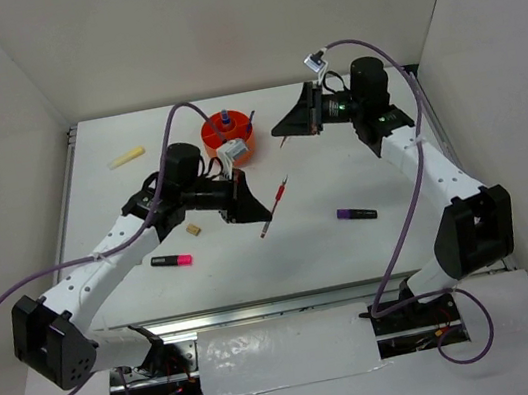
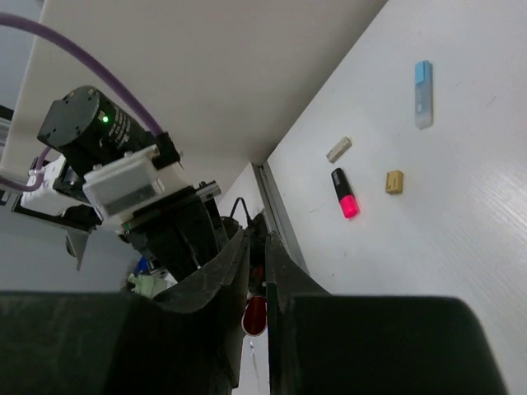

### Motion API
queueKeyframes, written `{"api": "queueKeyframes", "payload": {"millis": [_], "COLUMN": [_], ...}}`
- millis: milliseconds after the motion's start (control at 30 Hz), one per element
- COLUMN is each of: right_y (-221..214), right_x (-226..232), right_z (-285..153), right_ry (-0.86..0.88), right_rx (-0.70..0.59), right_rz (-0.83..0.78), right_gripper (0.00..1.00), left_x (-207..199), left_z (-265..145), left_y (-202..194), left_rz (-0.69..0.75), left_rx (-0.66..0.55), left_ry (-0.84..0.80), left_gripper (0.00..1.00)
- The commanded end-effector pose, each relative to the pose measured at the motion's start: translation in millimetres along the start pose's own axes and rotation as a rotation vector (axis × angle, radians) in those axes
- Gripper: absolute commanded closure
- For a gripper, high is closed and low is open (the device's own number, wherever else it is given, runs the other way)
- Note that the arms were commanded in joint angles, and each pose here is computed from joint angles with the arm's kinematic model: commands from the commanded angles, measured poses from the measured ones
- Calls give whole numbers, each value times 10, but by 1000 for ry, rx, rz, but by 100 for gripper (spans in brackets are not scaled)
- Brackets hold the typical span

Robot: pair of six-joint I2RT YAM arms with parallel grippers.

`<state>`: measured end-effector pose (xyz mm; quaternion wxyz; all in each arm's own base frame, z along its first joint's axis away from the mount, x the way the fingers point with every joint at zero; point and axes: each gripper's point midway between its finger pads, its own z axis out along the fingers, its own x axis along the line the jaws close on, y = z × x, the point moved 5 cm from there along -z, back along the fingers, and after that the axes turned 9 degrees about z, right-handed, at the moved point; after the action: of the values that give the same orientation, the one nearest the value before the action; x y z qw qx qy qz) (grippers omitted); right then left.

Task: Sort the stationery into containers
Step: Close the pen cap on the pen.

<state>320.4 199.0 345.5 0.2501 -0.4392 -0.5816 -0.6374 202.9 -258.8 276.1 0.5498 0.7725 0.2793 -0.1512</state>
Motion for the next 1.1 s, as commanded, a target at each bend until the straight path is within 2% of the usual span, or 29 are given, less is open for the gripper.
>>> {"api": "queueKeyframes", "payload": {"millis": [0, 367, 1067], "right_y": [-56, -195, -321], "right_x": [106, 172, 62], "right_z": [12, 85, 152], "right_ry": [60, 123, 93], "right_rx": [4, 71, 134], "right_rz": [-29, -10, 7], "right_gripper": [100, 100, 100], "left_x": [-19, 63, 84], "left_z": [-24, -21, -68], "left_y": [162, 292, 423], "left_rz": [-53, -42, -10], "left_rx": [-69, -89, -120], "left_ry": [-55, -20, -18], "left_gripper": [100, 100, 100]}}
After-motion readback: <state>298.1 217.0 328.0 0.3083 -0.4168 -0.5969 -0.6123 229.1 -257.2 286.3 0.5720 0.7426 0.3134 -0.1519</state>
